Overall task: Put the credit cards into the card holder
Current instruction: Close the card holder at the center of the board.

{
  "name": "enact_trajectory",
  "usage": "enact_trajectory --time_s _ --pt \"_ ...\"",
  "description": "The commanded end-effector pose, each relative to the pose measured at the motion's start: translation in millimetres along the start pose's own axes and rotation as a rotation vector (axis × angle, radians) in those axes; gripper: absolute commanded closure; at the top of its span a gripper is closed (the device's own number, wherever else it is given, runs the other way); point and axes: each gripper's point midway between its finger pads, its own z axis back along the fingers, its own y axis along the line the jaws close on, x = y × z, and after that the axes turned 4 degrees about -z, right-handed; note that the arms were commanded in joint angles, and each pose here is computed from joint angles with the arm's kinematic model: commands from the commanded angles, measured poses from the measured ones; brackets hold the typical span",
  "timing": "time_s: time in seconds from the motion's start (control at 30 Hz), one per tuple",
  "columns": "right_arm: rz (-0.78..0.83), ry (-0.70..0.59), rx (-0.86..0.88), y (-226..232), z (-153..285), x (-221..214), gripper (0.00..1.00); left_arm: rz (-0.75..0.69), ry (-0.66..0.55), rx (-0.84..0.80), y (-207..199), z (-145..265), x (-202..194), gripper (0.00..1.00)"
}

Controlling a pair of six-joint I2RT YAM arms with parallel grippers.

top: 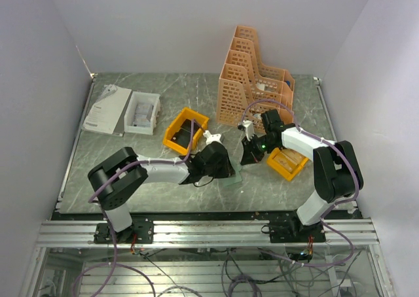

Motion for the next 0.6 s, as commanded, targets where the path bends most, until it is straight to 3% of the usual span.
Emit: enact_trajectory --time_s 0.0,0.1,0.2,0.3,0.57 --pt "0.048 -0.03 0.001 1.5 4.5 12.0 1.0 -0.039 -0.051 -0.053 -13.3 18.3 24.2 0.61" --pt "0.065 -0.045 -0.011 0.7 7.1 15.2 1.0 -0.045 -0.052 -0.052 -7.2 25.6 33.1 0.6" --pt "0.074 -0.054 -0.018 -0.4 9.3 18.2 1.0 -0.058 -0.043 -0.027 7.4 28.8 39.2 0.74" --pt "0.081 -0.062 -0.021 -1.5 10.3 19.9 1.0 -0.079 -0.013 -0.033 16.0 27.5 39.3 0.79" --pt "0.118 -0.079 -0.033 -5.3 13.2 30.3 1.0 -0.142 0.062 -0.064 18.3 4.1 27.3 0.8"
